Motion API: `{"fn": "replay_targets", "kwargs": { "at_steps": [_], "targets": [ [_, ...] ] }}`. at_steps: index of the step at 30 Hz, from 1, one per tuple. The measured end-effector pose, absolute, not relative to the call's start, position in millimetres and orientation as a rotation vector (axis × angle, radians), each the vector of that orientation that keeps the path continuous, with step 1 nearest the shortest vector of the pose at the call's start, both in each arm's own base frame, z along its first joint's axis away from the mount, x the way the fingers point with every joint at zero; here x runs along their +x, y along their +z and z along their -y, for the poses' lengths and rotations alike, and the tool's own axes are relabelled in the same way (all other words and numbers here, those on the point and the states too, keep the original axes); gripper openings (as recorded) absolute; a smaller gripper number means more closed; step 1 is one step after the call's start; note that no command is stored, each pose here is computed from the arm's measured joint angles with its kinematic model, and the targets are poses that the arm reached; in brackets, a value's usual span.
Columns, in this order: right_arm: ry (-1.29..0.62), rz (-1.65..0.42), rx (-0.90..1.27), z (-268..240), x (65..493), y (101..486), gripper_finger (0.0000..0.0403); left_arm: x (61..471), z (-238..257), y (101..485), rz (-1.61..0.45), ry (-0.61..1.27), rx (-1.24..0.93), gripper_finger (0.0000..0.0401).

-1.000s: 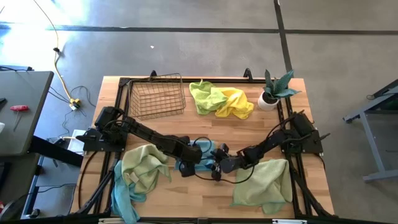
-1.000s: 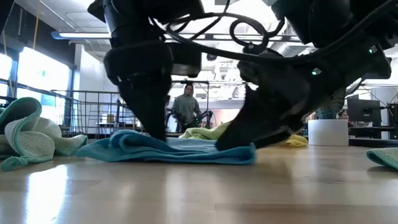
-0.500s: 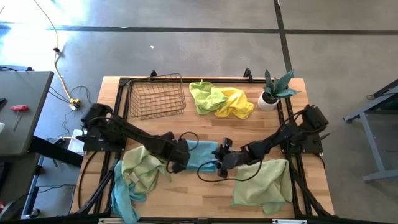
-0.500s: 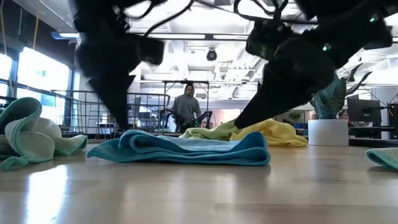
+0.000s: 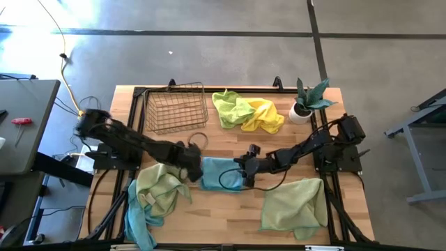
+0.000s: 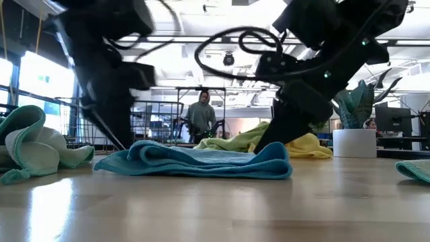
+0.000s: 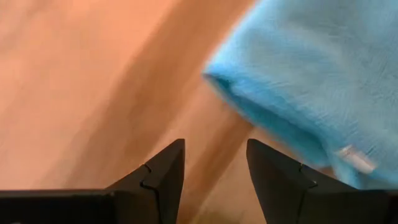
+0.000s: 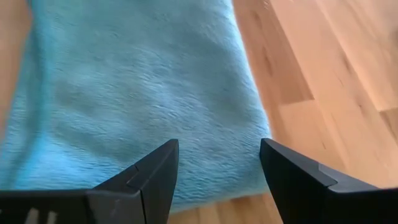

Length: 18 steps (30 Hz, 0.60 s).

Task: Fold microfiber towels
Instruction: Put the folded blue towel into the wire basket

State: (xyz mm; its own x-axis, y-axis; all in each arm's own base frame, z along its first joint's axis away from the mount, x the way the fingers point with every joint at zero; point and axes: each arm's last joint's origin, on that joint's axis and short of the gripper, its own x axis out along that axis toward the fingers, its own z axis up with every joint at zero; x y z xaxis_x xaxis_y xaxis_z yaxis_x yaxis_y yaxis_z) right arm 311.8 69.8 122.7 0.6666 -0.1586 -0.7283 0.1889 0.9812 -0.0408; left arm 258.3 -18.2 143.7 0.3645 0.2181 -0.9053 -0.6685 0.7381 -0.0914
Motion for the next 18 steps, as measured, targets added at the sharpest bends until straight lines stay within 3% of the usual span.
{"fn": "replay_targets", "kwargs": {
  "at_steps": [8,13,18],
  "targets": [
    [-0.216,-0.829,0.055,-63,312,122,0.0220,219,2,150,-0.646,0.467,-0.747,0.0136],
    [-0.176,-0.691,0.109,-66,323,132,0.0220,210,3,136,-0.561,0.437,-0.802,0.0134],
    [-0.146,-0.587,0.159,-68,329,140,0.0220,209,5,133,-0.539,0.409,-0.785,0.0156]
  ]
}}
